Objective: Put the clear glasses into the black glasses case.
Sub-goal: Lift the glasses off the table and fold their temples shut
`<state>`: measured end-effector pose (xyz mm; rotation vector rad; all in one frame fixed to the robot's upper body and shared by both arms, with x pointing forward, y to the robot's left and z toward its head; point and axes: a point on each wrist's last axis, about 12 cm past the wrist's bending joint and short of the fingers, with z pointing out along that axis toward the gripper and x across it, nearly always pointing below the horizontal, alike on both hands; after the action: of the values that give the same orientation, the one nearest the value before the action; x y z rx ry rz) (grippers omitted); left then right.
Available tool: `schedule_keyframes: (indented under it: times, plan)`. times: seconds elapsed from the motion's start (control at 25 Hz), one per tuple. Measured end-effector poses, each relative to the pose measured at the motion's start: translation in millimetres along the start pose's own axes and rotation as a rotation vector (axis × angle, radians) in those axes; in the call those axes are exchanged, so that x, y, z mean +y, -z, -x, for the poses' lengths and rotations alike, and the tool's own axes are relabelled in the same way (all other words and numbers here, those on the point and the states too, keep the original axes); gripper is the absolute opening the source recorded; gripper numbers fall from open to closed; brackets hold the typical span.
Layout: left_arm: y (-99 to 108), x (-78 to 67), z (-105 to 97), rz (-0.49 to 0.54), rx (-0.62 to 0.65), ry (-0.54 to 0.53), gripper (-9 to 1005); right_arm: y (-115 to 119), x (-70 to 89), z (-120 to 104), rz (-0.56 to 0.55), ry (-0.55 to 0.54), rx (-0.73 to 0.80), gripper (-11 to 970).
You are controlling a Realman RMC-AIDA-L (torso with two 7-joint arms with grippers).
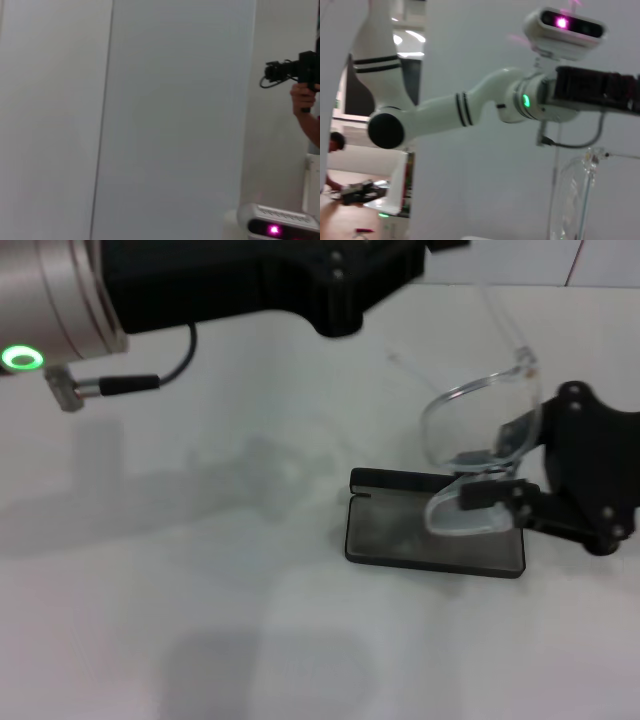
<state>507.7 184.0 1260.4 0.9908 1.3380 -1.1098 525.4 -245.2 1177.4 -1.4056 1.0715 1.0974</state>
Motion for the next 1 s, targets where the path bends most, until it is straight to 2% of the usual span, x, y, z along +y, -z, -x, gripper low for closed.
schedule_keyframes:
  times: [0.16, 0.36, 1.0]
  plan:
    - [-4.5, 1.5, -9.9, -0.035, 0.017, 0.036, 50, -14.1, -6.1, 1.3, 0.052, 0.007, -0.014, 129]
    - [-8.5, 2.8, -22.3, -0.053, 0.042, 0.071, 50, -20.2, -8.8, 3.6, 0.073, 0.017, -0.028, 129]
    - [-18.2, 0.3, -24.6, -0.139, 0.104, 0.044, 51, -19.2, -11.5, 5.5, 0.061, 0.03, -0.03, 130]
